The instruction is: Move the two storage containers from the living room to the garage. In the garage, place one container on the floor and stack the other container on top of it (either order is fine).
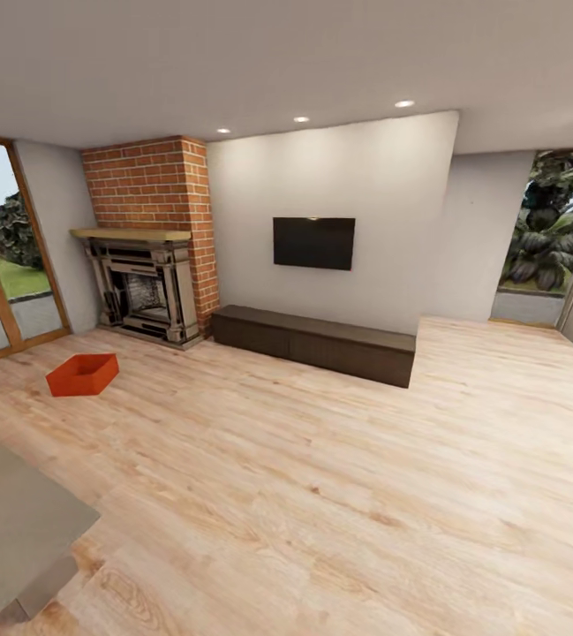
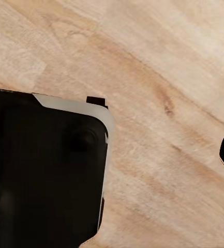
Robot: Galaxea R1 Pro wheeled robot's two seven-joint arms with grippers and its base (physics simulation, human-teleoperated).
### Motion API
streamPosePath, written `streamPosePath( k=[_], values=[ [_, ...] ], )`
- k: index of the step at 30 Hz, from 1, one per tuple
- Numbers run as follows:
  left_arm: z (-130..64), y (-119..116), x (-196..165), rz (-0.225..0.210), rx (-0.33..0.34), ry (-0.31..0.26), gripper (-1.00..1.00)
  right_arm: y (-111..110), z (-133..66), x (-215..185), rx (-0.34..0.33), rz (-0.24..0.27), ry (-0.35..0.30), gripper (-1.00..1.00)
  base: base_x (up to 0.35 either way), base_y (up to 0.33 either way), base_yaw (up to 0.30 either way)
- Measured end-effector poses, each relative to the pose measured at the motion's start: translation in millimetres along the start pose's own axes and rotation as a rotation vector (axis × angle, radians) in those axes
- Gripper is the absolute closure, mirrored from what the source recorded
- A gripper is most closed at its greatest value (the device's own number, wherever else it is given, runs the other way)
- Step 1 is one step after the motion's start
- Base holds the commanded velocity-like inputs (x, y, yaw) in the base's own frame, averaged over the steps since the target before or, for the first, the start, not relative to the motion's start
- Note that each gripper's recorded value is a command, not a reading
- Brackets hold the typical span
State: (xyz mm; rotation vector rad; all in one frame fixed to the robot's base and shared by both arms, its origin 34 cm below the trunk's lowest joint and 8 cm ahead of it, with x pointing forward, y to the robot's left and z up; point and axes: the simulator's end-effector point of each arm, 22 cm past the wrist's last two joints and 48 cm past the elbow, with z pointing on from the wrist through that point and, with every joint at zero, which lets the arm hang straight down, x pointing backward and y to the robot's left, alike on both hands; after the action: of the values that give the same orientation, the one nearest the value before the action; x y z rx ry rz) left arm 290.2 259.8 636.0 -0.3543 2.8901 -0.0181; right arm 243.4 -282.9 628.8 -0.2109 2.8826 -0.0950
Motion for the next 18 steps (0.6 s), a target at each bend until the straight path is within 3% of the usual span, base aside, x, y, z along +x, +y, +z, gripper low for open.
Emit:
streamPosePath(
  k=[18],
  values=[
    [0.0, 0.6, -0.2, -0.001, -0.001, 0.0, -1.0, 0.2, 0.0, 0.1, 0.0, 0.004, 0.001, -1.0, 0.329, 0.0, 0.001]
  ],
)
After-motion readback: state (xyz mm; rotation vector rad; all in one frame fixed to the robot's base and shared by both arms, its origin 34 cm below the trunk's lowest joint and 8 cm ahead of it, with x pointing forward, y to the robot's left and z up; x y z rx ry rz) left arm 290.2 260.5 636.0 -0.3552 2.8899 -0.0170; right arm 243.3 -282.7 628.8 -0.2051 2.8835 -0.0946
